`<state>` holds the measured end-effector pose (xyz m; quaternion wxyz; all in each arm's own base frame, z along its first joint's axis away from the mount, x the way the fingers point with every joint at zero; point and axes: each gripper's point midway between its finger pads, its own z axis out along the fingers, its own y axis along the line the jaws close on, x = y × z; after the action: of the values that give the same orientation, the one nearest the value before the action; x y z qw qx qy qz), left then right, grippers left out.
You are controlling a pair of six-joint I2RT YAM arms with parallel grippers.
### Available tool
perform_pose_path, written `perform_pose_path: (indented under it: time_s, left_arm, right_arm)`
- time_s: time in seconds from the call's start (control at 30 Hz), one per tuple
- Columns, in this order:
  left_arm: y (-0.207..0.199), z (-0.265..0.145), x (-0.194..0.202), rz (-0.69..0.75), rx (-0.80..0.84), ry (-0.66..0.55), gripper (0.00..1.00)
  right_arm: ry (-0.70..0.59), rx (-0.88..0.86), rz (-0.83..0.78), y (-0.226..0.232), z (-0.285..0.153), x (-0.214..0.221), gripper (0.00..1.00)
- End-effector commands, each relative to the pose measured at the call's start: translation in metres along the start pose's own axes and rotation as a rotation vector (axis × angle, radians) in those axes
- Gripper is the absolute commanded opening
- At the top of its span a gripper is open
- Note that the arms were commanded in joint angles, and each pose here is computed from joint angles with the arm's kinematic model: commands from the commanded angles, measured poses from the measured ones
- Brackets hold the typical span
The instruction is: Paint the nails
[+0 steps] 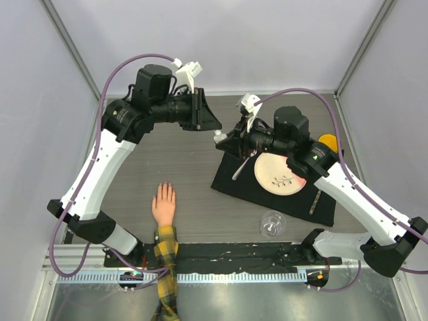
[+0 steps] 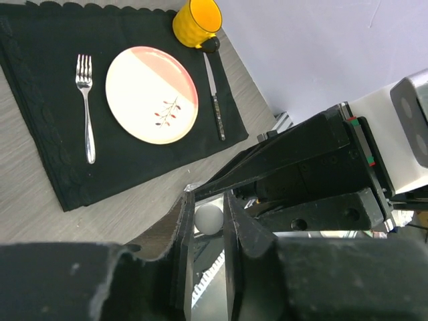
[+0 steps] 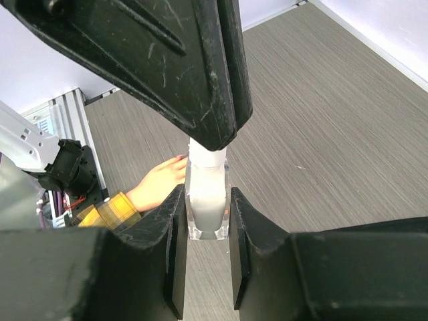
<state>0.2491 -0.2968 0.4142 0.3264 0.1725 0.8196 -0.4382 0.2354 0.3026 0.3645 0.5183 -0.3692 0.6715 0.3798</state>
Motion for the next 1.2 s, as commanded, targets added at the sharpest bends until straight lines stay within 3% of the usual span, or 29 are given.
perform_pose_path:
  time_s: [0.0,0.2,1.17]
  left_arm:
    - [-0.016,-0.012,-0.013,0.043,0.030,-0.041,0.15]
    - [-0.018,-0.016,-0.017,0.015,0.017,-0.060,0.00]
    - [-0.014,-0.025,-0.026,0.033,-0.036,-0.119,0.00]
  right_arm:
    - [-0.093,0.006,-0.050,0.003,-0.009,-0.033,0.00]
    - [-0.100,0.051,-0.047,-0.004,-0.011,-0.033,0.00]
    - [-0.095,-0.012,-0.044,0.006,-0.009,-0.029,0.00]
